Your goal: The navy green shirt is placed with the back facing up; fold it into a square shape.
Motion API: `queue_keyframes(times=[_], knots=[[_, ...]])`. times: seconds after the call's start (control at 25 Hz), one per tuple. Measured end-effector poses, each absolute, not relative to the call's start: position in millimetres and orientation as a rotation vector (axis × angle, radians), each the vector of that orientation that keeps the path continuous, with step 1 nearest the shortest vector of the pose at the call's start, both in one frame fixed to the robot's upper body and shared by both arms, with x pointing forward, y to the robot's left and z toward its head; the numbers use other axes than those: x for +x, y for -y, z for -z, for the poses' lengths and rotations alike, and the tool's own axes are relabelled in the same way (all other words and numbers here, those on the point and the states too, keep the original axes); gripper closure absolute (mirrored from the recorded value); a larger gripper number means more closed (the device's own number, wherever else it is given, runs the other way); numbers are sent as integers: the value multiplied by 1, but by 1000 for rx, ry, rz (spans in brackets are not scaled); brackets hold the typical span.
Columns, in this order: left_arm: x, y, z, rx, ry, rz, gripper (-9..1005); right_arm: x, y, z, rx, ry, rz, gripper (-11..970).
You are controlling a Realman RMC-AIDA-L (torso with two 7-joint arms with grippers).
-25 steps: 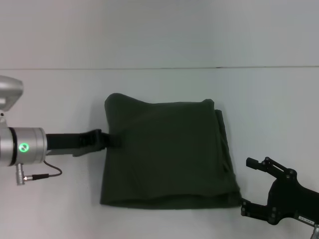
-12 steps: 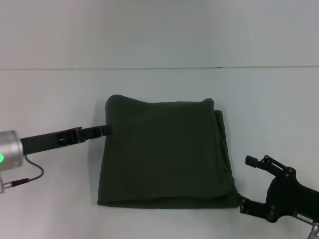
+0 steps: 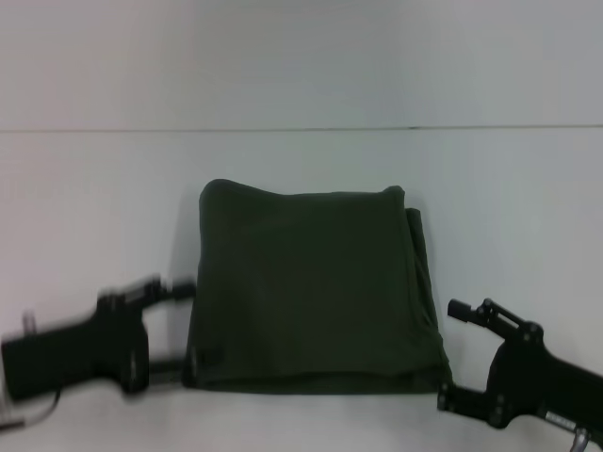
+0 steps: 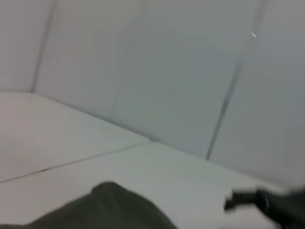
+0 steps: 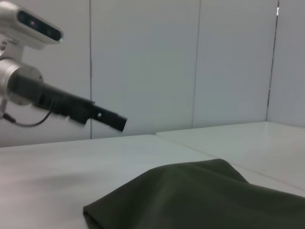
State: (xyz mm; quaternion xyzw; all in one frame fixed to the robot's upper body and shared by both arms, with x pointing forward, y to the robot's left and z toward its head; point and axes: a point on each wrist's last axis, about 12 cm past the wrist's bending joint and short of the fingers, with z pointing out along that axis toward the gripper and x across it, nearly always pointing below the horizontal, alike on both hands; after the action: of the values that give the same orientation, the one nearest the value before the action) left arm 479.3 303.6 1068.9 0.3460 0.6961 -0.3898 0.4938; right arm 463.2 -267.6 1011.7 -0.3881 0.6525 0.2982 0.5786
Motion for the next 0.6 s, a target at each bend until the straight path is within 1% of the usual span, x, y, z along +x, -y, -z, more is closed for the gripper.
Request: queue_keyframes(times=[0.12,0.28,0.4,0.6], knots=[[457,-304,-1052,931,-1647,853,120,458,267,-1007,-904,-1543,-705,29],[441,-311,-1039,887,-1675,816,73,453,266,-1001,-886,-1578,-712,29],[436,-315,-1033,848,-1712,802,75,453,263,-998,-886,-1599,-707,29],[434,-314,-1033,830,-1704,822,77,455,261,-995,-893,-1616,-696,29]])
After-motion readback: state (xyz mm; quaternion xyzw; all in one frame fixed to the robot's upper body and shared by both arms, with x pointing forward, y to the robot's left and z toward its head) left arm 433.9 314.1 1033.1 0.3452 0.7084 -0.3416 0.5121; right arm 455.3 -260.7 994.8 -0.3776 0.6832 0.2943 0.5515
